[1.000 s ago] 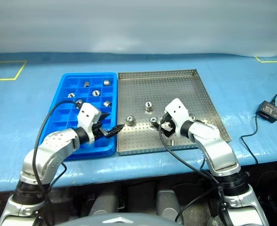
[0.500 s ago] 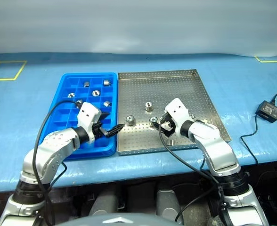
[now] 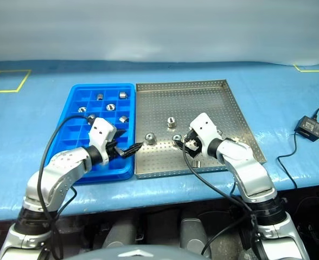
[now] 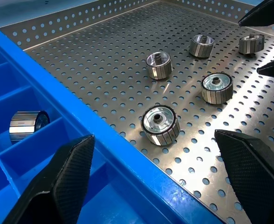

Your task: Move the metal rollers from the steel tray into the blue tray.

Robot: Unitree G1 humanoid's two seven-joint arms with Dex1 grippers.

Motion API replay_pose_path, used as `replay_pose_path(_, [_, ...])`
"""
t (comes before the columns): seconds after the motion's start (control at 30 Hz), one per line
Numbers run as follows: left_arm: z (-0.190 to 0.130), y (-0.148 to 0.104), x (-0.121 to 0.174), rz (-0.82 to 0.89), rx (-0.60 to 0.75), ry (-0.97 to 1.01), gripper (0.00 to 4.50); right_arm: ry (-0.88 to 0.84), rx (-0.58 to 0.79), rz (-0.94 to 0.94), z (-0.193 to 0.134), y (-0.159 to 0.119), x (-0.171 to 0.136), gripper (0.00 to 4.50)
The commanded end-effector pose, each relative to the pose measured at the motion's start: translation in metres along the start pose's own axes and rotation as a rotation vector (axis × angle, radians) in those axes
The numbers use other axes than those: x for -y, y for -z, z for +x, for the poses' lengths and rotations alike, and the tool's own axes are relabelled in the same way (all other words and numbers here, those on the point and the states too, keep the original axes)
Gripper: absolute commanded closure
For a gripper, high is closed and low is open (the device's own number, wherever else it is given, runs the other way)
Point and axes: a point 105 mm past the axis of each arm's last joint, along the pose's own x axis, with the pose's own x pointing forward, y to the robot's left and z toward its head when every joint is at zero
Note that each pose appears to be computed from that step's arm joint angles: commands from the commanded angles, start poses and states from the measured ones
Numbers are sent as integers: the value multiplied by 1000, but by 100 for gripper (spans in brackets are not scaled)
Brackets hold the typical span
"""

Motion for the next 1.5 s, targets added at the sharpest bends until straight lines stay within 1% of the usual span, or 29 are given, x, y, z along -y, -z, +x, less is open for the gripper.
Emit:
replay_pose_path(0.03, [-5, -15, 1, 36, 47, -5, 2, 14, 44, -19, -3, -12, 3, 3])
replay_pose_path(0.3, [-4, -16, 2, 35, 56, -5, 2, 41, 67, -4, -2, -16, 7, 3])
replay_pose_path(0.43, [-2, -24, 6, 46, 79, 26, 2, 49, 73, -5, -3, -18, 8, 3])
replay_pose_path(0.57, [9, -36, 10, 122, 64, 97, 2, 42, 83, -12, -3, -20, 4, 3])
replay_pose_path(0.67, [23, -43, 9, 230, 5, 141, 2, 32, 102, -13, -4, -22, -3, 3])
replay_pose_path(0.73, [38, -45, 11, 332, -70, 196, 2, 19, 120, -19, -5, -25, -10, 3])
replay_pose_path(0.87, [55, -39, 5, 459, -204, 262, 2, 8, 144, -28, -5, -29, -21, 3])
replay_pose_path(1.07, [70, -23, -3, 562, -371, 326, 2, 26, 188, -24, -11, -35, -31, 3])
replay_pose_path(1.33, [74, 3, -12, 631, -513, 341, 2, 63, 192, -6, -14, -32, -31, 3])
replay_pose_path(1.43, [76, 8, -14, 633, -531, 333, 57, 72, 192, -3, -14, -32, -29, 0])
replay_pose_path(1.47, [76, 9, -16, 637, -537, 325, 84, 75, 192, -3, -14, -32, -28, 0])
replay_pose_path(1.5, [75, 9, -17, 632, -540, 320, 122, 77, 192, -3, -14, -32, -28, 0])
